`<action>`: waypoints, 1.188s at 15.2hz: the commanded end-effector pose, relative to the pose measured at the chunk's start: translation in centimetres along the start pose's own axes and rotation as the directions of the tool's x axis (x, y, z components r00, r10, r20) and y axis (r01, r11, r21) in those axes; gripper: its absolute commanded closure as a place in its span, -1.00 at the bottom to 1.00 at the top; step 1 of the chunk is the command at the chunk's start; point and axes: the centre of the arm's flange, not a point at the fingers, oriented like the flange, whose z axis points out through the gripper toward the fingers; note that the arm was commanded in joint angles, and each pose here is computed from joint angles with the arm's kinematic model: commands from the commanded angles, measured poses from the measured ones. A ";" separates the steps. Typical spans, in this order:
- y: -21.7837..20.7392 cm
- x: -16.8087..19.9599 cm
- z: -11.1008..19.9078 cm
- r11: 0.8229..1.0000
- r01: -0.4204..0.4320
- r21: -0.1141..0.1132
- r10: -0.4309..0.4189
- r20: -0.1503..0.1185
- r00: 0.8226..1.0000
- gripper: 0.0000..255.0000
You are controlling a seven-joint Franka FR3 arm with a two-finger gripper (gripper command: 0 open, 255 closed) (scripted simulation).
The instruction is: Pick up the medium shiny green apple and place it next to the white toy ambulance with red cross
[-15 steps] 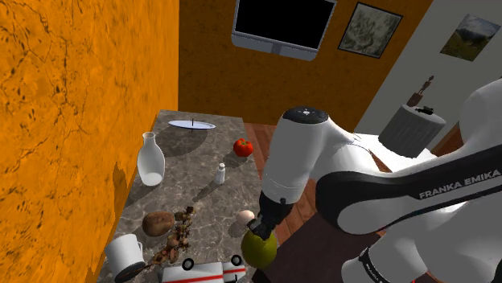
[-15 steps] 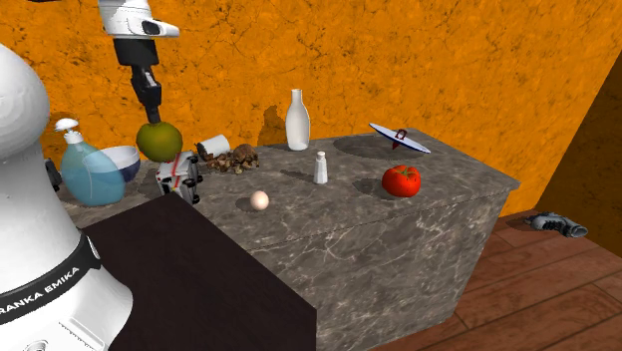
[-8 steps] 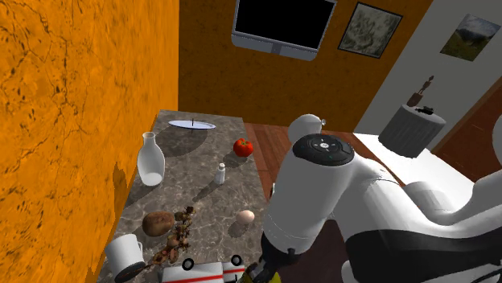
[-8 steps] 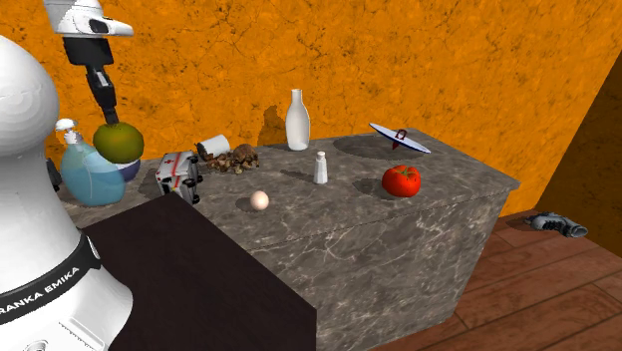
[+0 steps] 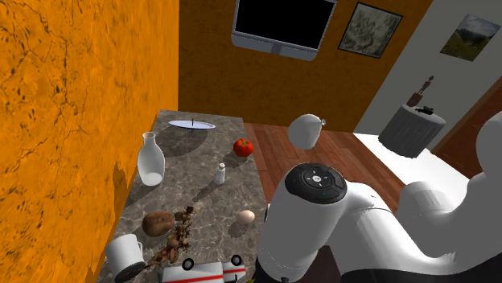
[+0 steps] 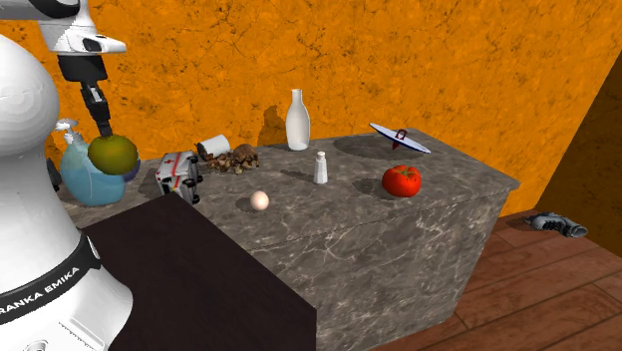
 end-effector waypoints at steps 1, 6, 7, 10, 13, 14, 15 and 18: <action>-0.1 0.0 1.1 1.000 0.000 0.001 0.000 0.000 1.000 1.00; -0.2 0.2 3.7 1.000 0.000 0.001 0.000 0.000 1.000 1.00; -0.2 0.2 4.3 1.000 0.000 0.001 0.000 0.000 1.000 1.00; -0.2 0.3 5.9 1.000 0.000 0.001 0.000 0.000 1.000 1.00; -0.3 0.4 7.4 1.000 0.000 0.001 0.000 0.000 1.000 1.00; -0.3 0.4 8.0 1.000 0.000 0.001 0.000 0.000 1.000 1.00; -0.3 0.5 8.5 1.000 0.000 0.001 0.000 0.000 1.000 1.00; -0.4 0.5 10.1 1.000 0.000 0.001 0.000 0.000 1.000 1.00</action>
